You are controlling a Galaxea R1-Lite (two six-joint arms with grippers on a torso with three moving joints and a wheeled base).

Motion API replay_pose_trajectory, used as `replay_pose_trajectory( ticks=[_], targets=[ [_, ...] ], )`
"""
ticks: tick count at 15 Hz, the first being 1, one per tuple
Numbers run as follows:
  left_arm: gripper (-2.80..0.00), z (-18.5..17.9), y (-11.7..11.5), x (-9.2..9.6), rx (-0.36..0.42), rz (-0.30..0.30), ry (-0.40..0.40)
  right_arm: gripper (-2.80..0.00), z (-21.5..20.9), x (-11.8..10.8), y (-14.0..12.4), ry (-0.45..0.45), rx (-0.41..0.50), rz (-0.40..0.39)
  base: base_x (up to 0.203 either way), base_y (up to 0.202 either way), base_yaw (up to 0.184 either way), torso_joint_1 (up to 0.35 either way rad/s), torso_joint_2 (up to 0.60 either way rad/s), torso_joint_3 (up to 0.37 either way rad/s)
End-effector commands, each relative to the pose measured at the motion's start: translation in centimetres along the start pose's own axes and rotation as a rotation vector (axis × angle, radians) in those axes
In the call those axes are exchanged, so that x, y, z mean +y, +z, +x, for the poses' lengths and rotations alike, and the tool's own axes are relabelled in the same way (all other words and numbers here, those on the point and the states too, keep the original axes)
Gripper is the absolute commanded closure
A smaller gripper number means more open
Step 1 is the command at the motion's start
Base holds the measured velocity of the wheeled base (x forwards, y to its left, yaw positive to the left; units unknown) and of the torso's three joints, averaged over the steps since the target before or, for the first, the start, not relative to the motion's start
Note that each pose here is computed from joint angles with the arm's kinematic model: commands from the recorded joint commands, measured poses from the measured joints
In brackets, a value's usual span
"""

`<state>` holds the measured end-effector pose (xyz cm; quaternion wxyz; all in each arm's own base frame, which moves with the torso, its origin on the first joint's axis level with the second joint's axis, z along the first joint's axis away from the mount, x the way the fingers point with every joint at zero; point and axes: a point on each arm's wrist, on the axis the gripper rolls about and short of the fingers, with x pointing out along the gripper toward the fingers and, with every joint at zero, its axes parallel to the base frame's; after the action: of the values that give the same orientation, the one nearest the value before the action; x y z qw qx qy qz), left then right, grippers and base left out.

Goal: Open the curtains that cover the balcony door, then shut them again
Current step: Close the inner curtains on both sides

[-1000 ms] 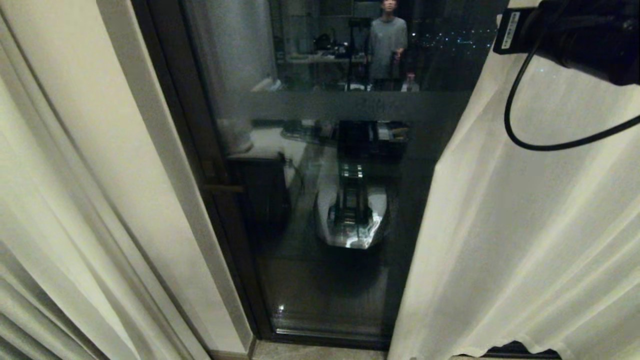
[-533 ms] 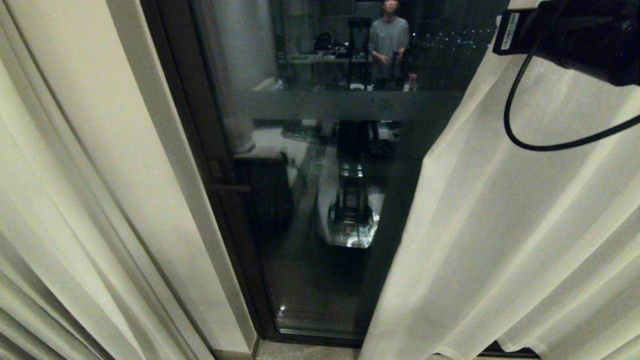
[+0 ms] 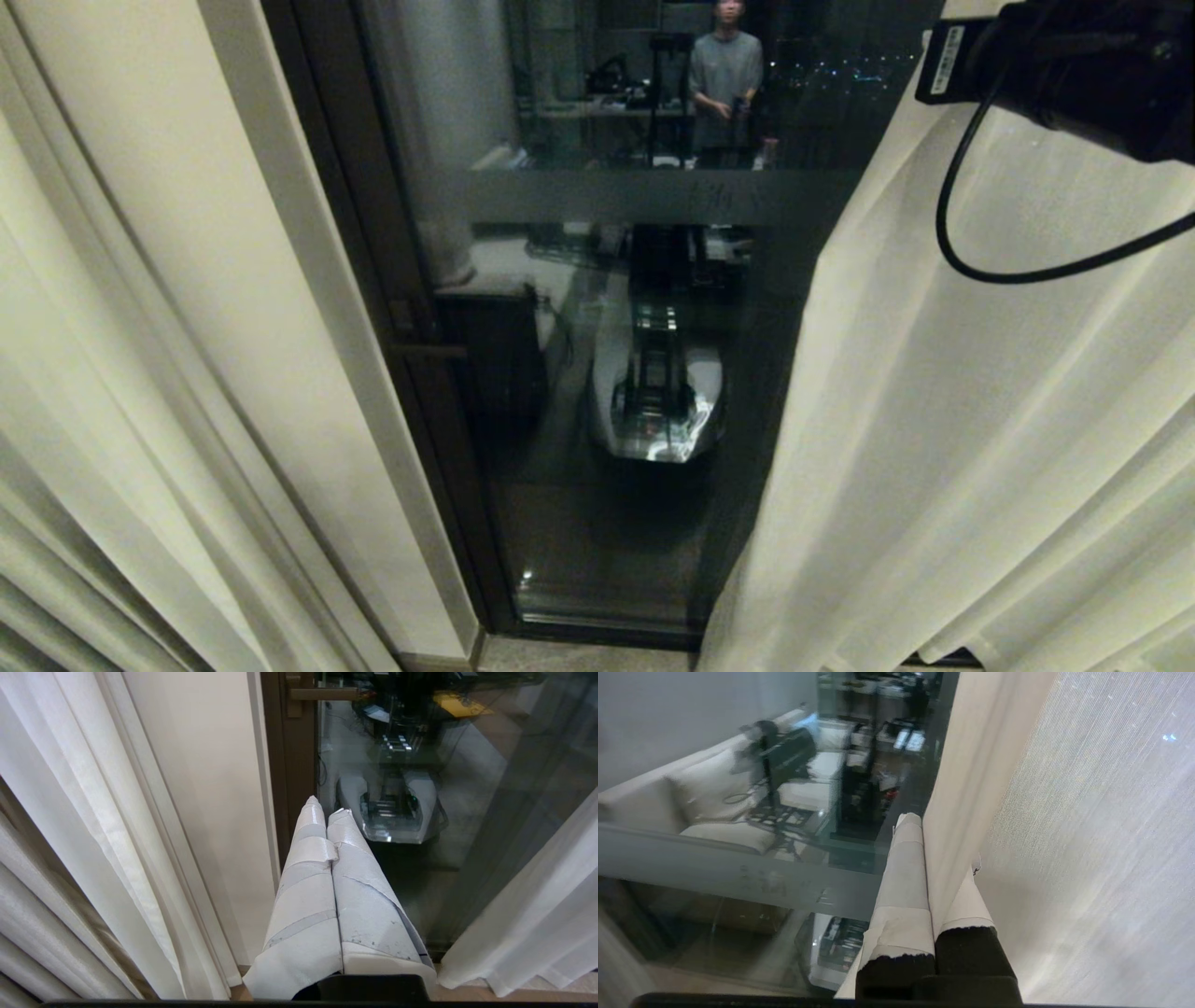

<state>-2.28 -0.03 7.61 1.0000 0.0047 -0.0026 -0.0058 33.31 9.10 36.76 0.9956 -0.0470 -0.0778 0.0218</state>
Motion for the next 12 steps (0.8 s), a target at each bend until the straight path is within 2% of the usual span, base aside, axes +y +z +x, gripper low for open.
replay_pose_trajectory(
  ticks=[1,2,3,8,12],
  targets=[
    [0.0,0.0,0.0,0.0,-0.001,0.0,0.001,0.0,0.3,0.2,-0.4,0.001,0.009,-0.003,0.0,0.0,0.0,0.0,0.0,0.0],
    [0.0,0.0,0.0,0.0,-0.001,0.0,0.001,0.0,0.3,0.2,-0.4,0.001,0.009,-0.003,0.0,0.0,0.0,0.0,0.0,0.0],
    [0.0,0.0,0.0,0.0,-0.001,0.0,0.001,-2.8,0.3,0.1,-0.4,0.001,0.01,-0.002,0.0,0.0,0.0,0.0,0.0,0.0],
    [0.0,0.0,0.0,0.0,-0.001,0.0,0.001,-2.8,-0.2,0.0,0.0,0.0,0.003,0.0,0.0,0.0,0.0,0.0,0.0,0.0],
    [0.0,0.0,0.0,0.0,-0.001,0.0,-0.001,-2.8,-3.5,-1.0,1.2,-0.009,0.0,-0.002,0.0,0.0,0.0,0.0,0.0,0.0]
  ],
)
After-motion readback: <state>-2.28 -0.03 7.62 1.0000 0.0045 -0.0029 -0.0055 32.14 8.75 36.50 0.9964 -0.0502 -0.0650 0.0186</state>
